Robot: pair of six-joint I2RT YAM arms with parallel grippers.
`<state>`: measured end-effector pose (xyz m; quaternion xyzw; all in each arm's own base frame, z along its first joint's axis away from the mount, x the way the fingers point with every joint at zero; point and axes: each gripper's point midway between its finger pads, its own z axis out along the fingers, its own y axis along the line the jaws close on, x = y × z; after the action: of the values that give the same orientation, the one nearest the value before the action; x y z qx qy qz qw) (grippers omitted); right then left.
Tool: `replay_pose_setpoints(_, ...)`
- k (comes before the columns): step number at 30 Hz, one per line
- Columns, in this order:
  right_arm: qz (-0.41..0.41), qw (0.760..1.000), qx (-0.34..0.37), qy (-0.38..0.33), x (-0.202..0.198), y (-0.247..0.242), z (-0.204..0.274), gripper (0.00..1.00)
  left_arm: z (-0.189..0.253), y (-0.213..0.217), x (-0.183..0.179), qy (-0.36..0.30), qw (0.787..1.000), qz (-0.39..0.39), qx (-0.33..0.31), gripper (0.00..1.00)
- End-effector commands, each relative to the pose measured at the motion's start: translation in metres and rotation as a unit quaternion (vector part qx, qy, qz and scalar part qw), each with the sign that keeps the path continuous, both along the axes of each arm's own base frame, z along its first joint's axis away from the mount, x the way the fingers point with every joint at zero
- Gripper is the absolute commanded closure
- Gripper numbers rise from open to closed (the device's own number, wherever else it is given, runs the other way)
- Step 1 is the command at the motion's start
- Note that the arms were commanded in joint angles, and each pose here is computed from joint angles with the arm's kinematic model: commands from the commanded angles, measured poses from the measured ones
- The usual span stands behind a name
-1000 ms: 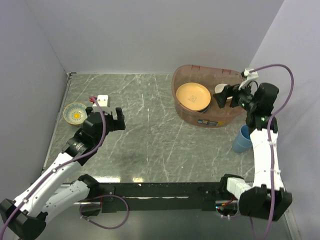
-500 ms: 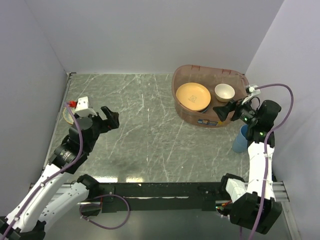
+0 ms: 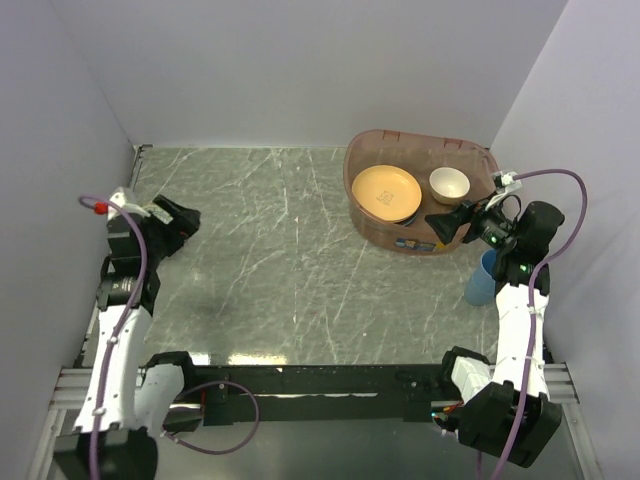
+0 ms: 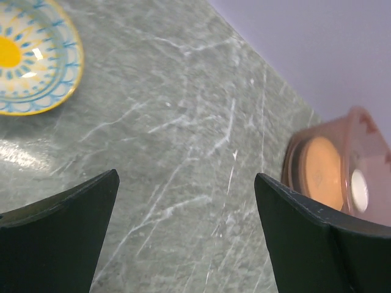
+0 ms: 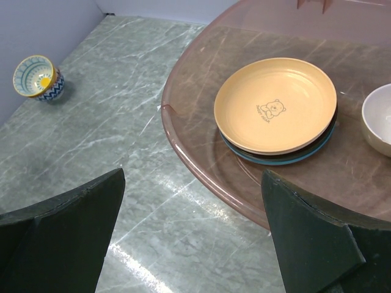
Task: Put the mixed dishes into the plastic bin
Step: Pick up the bowl from the center of the board.
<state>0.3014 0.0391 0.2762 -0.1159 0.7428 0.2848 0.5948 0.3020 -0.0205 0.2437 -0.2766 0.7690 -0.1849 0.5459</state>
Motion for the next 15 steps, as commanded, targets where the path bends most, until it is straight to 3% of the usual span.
replay_pose_setpoints(1, 0.001, 1.0, -0.011, -0.028, 0.0, -0.001, 0.012, 0.0, -0.007, 0.008, 0.005, -0.003, 0.994, -0.031, -0.108, 0.01)
replay_pose_setpoints(15, 0.0, 1.0, -0.01, -0.021, 0.001, -0.001, 0.01, 0.0, -0.057, 0.077, 0.011, 0.069, 0.968, 0.103, -0.217, 0.01)
